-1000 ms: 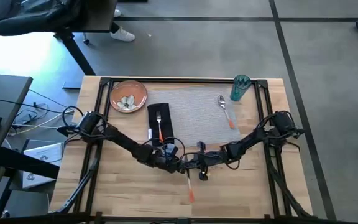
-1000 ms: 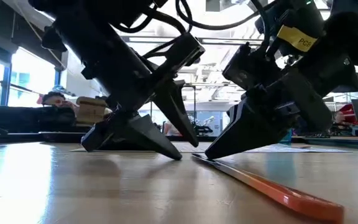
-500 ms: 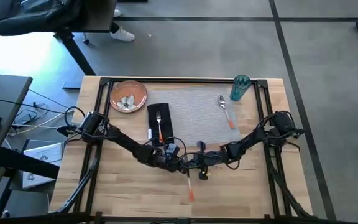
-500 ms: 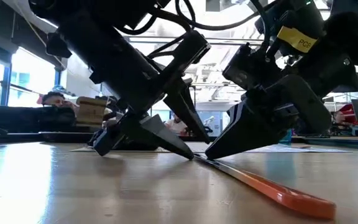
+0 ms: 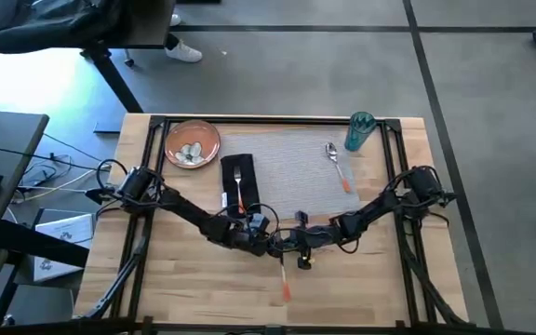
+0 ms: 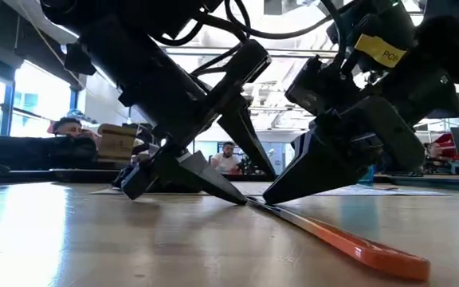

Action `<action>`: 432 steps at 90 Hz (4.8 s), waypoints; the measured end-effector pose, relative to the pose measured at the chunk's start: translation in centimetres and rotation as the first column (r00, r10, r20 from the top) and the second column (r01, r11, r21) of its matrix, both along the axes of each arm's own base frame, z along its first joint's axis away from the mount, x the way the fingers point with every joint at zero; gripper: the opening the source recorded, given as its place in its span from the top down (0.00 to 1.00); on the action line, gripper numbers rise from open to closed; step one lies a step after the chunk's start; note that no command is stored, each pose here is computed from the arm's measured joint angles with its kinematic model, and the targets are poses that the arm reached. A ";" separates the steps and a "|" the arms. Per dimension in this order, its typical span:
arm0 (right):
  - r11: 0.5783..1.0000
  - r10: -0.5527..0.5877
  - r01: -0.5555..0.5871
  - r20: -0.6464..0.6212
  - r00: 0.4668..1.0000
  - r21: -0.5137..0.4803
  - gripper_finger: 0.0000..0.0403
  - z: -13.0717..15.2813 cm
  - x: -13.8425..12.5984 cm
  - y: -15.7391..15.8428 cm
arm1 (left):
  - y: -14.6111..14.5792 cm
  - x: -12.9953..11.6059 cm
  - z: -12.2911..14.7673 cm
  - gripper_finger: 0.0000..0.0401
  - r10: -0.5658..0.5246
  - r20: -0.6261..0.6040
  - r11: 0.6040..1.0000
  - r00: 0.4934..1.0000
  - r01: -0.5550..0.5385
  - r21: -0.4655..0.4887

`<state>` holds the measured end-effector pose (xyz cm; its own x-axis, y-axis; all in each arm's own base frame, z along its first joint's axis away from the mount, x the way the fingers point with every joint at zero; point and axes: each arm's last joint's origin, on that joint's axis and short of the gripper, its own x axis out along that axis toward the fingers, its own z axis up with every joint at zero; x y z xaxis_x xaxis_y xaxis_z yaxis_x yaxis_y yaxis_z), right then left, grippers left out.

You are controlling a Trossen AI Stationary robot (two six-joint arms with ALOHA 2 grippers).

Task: Set table place
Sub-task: Put the orange table knife on the gray table mat beside the orange spoon

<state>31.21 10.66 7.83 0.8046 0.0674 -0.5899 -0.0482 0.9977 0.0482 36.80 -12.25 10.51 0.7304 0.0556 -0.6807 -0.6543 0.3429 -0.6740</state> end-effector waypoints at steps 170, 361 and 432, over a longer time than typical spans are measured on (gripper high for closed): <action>0.961 -0.058 0.065 -0.033 0.998 0.268 1.00 1.8 -0.4 0.7 | -0.5 -0.1 1.1 0.60 -0.546 -0.766 -0.326 0.340 0.756 0.568; 0.957 -0.199 0.210 -0.074 0.977 0.201 1.00 0.0 -0.5 0.1 | 2.0 2.2 -2.2 0.98 -0.603 -0.796 -0.664 0.061 0.514 0.543; 0.933 -0.280 0.307 -0.155 0.947 0.187 1.00 9.2 -5.5 0.0 | 1.0 2.2 0.6 1.00 -0.498 -0.824 -0.619 0.271 0.554 0.557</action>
<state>25.66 10.63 17.02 0.7283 -0.0298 -0.6846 0.2649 0.9336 0.2412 38.98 -11.24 11.08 0.7649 0.0153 -0.6440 0.5429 0.5228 0.6572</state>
